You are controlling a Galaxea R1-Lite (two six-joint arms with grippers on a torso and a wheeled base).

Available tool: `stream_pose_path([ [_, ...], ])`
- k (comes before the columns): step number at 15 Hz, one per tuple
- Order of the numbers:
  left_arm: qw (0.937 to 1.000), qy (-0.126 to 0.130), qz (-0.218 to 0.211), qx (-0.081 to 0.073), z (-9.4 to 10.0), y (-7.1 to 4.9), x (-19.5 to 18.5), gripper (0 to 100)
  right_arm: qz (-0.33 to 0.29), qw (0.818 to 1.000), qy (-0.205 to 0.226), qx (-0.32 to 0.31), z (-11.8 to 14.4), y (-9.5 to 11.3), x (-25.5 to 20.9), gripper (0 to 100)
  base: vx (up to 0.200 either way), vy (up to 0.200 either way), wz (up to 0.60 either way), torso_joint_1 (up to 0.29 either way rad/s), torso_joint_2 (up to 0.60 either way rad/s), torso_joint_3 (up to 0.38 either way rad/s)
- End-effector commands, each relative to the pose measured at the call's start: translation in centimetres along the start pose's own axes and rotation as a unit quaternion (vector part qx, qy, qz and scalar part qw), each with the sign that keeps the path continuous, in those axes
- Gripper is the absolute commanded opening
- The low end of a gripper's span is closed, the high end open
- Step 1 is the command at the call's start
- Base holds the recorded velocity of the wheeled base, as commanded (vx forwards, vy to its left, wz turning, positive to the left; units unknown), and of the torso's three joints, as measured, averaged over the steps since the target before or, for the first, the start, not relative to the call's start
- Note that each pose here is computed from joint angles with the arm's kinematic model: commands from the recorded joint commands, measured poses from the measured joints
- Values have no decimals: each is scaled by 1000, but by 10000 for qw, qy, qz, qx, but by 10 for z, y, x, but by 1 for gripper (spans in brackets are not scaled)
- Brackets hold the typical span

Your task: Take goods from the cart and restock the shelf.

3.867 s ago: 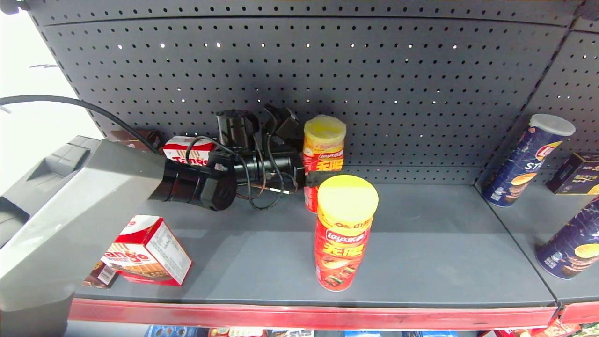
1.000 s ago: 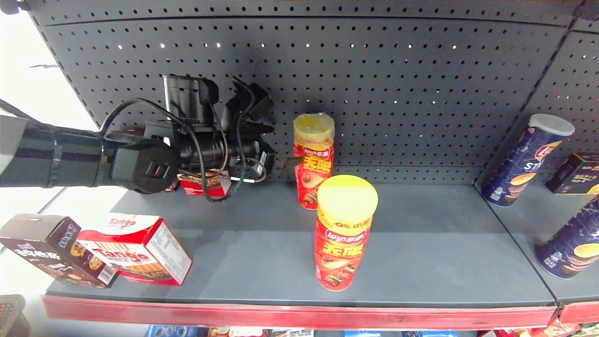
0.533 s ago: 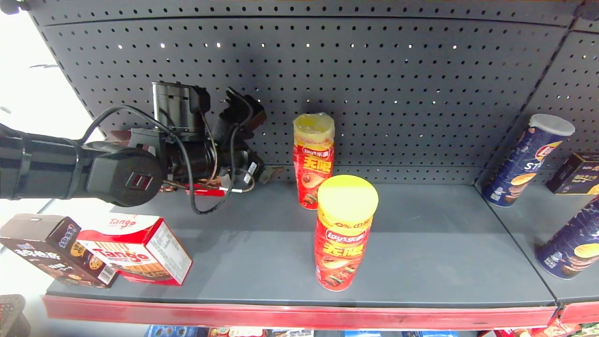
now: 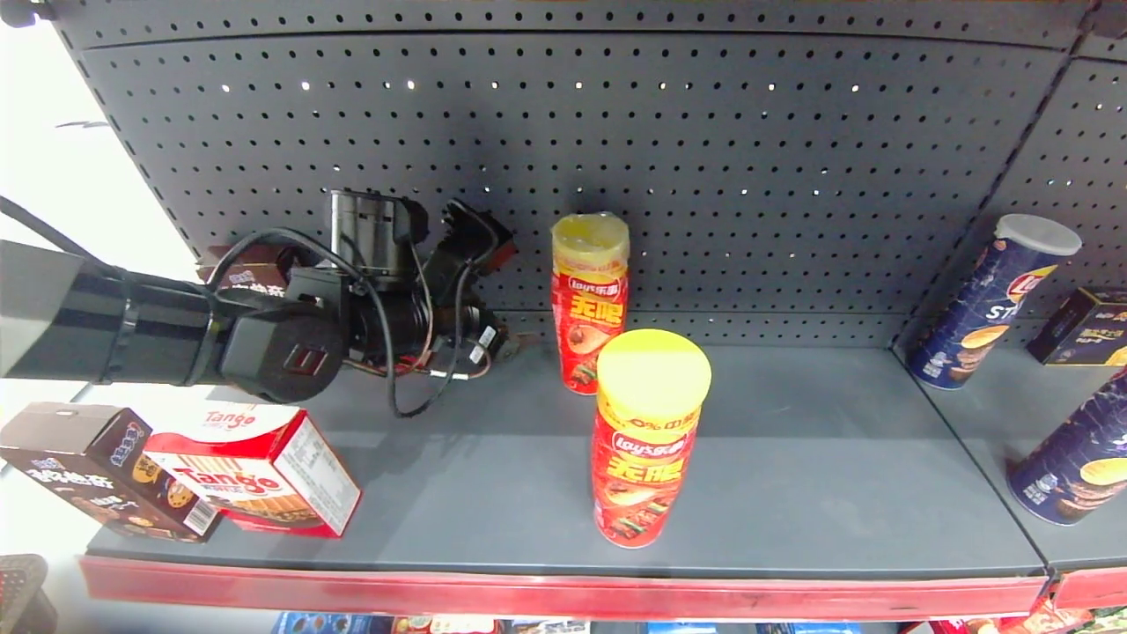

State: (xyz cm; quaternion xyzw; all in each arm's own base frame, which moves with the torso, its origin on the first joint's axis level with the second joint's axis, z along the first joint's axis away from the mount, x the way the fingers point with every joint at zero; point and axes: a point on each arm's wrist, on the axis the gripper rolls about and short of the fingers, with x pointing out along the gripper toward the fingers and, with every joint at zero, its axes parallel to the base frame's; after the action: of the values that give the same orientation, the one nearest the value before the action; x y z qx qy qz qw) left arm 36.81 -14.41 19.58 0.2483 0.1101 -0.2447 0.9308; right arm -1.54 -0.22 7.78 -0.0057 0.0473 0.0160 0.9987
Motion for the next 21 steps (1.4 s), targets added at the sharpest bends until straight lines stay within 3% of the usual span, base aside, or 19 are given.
stream_pose_path([
  [1,9999,135,-84,-62,-10,-4,11,100,3,10000,9,-2,0,0,0,100,0,0,0,0,0,0],
  [5,9997,99,-89,-206,-12,-4,24,100,3,10000,9,-2,0,0,0,100,0,0,0,0,0,0],
  [10,9989,-184,-404,-163,-8,-16,29,100,3,10000,9,-2,0,0,0,100,0,0,0,0,0,0],
  [21,9983,-236,-508,-163,-3,-24,29,100,3,10000,9,-2,0,0,0,100,0,0,0,0,0,0],
])
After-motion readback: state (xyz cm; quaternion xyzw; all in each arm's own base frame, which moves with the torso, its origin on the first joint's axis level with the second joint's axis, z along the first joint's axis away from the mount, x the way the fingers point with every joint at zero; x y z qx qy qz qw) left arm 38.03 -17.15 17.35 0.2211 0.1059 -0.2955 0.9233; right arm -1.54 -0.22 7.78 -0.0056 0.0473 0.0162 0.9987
